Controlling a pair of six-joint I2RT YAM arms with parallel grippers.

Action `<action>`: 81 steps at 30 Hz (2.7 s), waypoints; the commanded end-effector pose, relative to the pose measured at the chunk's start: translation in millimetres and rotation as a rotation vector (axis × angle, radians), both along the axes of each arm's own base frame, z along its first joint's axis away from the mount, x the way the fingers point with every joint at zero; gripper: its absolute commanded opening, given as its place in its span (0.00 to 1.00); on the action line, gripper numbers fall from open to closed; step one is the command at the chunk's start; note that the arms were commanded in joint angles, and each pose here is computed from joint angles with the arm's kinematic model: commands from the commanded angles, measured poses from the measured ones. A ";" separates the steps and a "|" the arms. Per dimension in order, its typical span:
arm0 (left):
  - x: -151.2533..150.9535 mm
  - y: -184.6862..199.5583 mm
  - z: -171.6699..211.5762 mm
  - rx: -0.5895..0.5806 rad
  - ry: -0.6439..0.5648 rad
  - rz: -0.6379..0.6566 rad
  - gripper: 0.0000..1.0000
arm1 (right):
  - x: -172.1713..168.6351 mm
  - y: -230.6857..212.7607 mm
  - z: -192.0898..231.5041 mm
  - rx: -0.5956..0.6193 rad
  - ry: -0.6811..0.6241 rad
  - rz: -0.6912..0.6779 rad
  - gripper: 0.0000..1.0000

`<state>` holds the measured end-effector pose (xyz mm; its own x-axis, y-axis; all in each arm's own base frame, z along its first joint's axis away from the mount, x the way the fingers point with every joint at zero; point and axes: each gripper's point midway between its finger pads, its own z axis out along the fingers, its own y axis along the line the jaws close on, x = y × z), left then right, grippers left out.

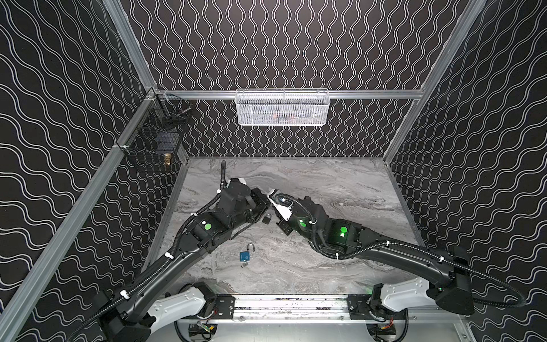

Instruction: Unlock with the key

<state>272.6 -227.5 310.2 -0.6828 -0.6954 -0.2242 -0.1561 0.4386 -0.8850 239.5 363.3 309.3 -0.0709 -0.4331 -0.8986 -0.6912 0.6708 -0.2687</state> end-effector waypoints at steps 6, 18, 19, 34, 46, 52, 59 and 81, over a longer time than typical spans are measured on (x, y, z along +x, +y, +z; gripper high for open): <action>4.1 -1.8 18.6 0.017 -0.135 -0.035 0.00 | -19.4 -0.3 33.5 0.174 0.072 0.070 0.41; -8.7 -29.5 49.7 0.157 -0.577 -0.306 0.00 | -32.4 -48.8 55.2 0.633 0.711 0.258 0.54; -11.8 -31.4 51.9 0.156 -0.617 -0.324 0.00 | -33.1 -51.6 56.5 0.662 0.747 0.271 0.54; -33.1 -49.6 72.3 0.089 -0.840 -0.455 0.00 | -34.0 -35.3 50.1 0.755 0.877 0.415 0.47; -36.0 -55.8 78.6 0.062 -0.858 -0.490 0.00 | -29.8 -36.7 52.3 0.754 0.847 0.446 0.34; -35.7 -57.7 79.9 0.044 -0.856 -0.491 0.00 | -29.2 -39.3 50.0 0.761 0.850 0.454 0.24; -36.9 -59.8 83.3 0.029 -0.864 -0.501 0.00 | -30.3 -41.4 57.9 0.779 0.838 0.481 0.10; -38.5 -55.6 98.0 0.033 -0.752 -0.506 0.81 | -25.9 -64.2 39.1 0.816 0.856 0.355 0.00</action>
<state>230.2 -284.1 413.3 -0.5317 -0.3508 -0.7708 0.7199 0.2922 -0.6296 211.4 302.5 349.6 -0.7587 0.0976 -0.6441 -0.6282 0.1522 0.7630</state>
